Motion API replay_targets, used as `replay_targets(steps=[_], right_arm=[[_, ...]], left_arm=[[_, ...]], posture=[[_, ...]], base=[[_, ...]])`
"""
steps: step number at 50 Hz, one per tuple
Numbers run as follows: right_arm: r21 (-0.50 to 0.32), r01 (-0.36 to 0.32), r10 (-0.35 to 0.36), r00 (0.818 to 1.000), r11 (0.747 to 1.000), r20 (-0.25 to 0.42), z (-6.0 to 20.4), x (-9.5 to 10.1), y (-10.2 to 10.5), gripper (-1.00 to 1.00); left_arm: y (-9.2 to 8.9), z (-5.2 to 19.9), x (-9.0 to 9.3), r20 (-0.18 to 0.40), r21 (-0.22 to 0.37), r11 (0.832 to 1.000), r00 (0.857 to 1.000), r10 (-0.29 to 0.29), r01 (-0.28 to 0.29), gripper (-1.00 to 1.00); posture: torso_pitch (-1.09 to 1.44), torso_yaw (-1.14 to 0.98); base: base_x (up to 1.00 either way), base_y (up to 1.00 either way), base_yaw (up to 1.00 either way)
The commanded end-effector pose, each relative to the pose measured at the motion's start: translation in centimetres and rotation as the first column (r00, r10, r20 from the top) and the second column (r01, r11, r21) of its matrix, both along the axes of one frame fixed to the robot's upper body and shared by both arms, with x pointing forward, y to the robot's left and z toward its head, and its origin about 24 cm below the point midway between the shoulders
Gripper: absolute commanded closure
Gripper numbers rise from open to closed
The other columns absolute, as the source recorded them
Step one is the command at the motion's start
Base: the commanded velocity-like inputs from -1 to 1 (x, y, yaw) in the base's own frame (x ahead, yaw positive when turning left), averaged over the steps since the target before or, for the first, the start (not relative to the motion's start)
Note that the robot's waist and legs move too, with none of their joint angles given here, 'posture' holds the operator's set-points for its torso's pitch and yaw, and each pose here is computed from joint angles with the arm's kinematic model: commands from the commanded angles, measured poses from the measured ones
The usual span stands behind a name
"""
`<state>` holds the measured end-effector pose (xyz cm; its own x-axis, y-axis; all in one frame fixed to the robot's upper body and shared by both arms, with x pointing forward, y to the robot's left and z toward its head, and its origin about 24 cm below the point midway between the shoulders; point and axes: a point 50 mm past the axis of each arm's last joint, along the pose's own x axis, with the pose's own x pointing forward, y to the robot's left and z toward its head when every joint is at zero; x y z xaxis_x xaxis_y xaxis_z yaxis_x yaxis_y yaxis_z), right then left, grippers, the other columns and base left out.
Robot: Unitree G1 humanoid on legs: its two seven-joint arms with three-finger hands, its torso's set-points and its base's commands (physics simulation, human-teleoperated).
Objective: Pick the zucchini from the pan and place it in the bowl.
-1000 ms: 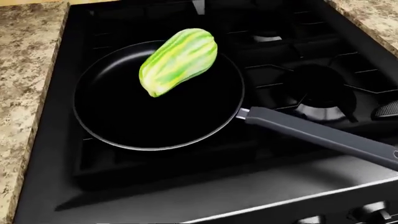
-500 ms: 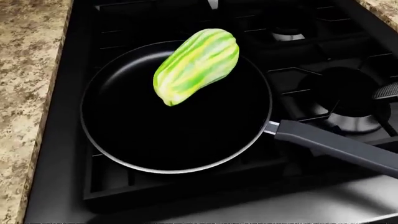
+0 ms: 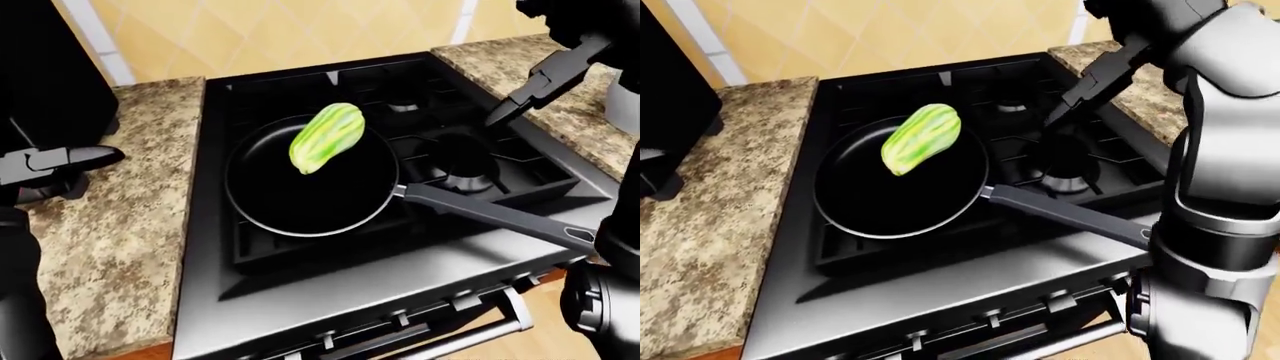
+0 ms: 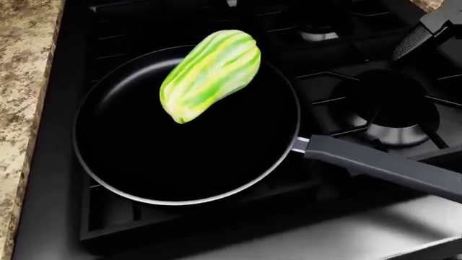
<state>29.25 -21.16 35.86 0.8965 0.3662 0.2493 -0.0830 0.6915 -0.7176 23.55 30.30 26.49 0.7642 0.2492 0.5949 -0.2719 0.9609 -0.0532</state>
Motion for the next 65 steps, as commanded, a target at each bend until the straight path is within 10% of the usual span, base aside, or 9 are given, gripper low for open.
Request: replay_targets(steps=[1,14,24,49,53,65], right_arm=[[-0.071,-0.007,0.012,0.997,0.997,0.07,1.8,-0.4,0.6,-1.0],[-0.288,-0.073,0.085,0.996,0.955,0.03,3.8,2.6,3.6,-1.0],[-0.482,-0.105,0.13,0.991,0.87,0.019,5.3,4.7,6.0,-1.0],[-0.767,-0.246,0.298,0.952,0.593,-0.075,4.1,6.8,13.9,-1.0],[-0.826,-0.232,0.319,0.946,0.514,-0.067,3.4,7.0,14.5,-1.0],[-0.832,-0.273,0.33,0.937,0.484,-0.115,2.5,7.6,16.2,-1.0]], left_arm=[[-0.2,1.5,-0.7,0.073,0.034,0.999,0.997,0.001,-0.004,-1.0],[-0.3,1.4,-0.8,0.073,0.028,1.0,0.997,-0.005,0.002,-1.0],[-0.1,1.3,-0.8,0.071,0.027,1.0,0.997,-0.001,-0.001,-1.0],[-0.1,1.2,-0.7,0.069,0.019,1.0,0.998,-0.003,0.001,-1.0],[-0.1,1.1,-0.8,0.069,0.018,1.0,0.998,-0.003,0.001,-1.0],[0.0,0.9,-0.8,0.069,0.011,1.0,0.998,-0.003,0.002,-1.0]], posture=[[0.0,0.0],[0.0,0.0],[0.0,0.0],[0.0,0.0],[0.0,0.0],[0.0,0.0]], base=[[0.0,0.0,0.0],[0.0,0.0,0.0],[0.0,0.0,0.0],[0.0,0.0,0.0],[0.0,0.0,0.0],[0.0,0.0,0.0]])
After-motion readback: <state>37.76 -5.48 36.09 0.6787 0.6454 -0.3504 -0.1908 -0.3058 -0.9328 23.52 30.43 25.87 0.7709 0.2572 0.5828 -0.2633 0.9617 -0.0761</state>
